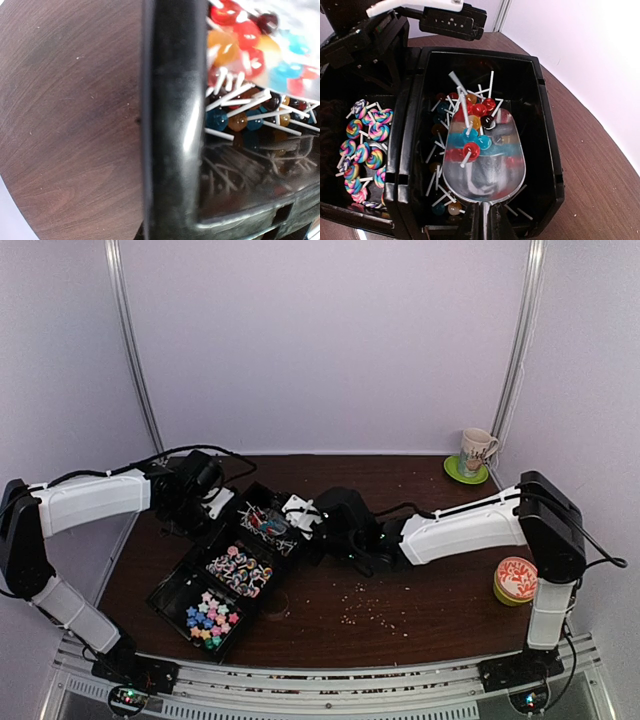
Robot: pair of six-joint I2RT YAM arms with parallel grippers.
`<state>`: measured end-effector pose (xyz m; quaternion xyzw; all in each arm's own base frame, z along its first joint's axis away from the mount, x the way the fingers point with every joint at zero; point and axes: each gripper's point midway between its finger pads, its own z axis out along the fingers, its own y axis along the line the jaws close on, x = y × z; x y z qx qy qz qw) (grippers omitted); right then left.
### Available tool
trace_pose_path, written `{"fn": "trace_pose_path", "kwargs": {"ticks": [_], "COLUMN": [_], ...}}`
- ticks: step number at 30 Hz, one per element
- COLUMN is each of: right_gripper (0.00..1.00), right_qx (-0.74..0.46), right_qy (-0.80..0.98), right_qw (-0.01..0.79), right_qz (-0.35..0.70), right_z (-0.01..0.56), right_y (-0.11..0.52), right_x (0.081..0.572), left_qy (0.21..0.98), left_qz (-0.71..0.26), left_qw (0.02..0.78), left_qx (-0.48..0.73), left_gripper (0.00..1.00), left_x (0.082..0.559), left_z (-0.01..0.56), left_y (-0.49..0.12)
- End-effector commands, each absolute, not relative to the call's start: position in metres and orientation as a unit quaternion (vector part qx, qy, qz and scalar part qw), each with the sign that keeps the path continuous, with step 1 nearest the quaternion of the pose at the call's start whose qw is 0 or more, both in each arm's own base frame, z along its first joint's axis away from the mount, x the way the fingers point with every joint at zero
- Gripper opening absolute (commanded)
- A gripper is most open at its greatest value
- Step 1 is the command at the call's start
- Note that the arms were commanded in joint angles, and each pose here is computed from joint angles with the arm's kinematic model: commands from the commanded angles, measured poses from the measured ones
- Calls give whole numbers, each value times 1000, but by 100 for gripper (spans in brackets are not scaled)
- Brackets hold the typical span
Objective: Pack the candies
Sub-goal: Scoop the fake candies from the storage box.
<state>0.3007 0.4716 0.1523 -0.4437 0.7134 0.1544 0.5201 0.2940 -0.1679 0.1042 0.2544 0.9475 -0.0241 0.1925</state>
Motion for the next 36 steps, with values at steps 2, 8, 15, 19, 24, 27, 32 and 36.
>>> {"fn": "trace_pose_path", "kwargs": {"ticks": [2,8,15,19,24,27,32,36], "right_gripper": [0,0,0,0,0,0,0,0], "right_qx": [-410,-398,-385,-381,-367,-367,-361,-353], "right_qy": [670,663,657,648,634,633,628,626], "right_qw": [586,601,617,628,644,644,651,656], "right_qz": [201,200,197,201,218,221,228,229], "right_z": [207,211,217,218,224,227,230,234], "right_y": [470,461,446,435,425,428,425,416], "right_x": [298,298,299,294,288,288,286,283], "left_qy": [936,937,938,939,940,940,941,942], "left_qz": [-67,-66,-64,-61,-60,-59,-53,-53], "left_qw": [251,250,252,254,255,256,258,260], "left_qx": [237,235,229,225,220,216,212,208], "left_gripper": [0,0,0,0,0,0,0,0], "left_x": [318,318,320,321,322,323,324,325], "left_z": [136,135,136,136,137,138,139,140], "left_y": [-185,-183,-181,-177,-175,-173,-170,-168]}}
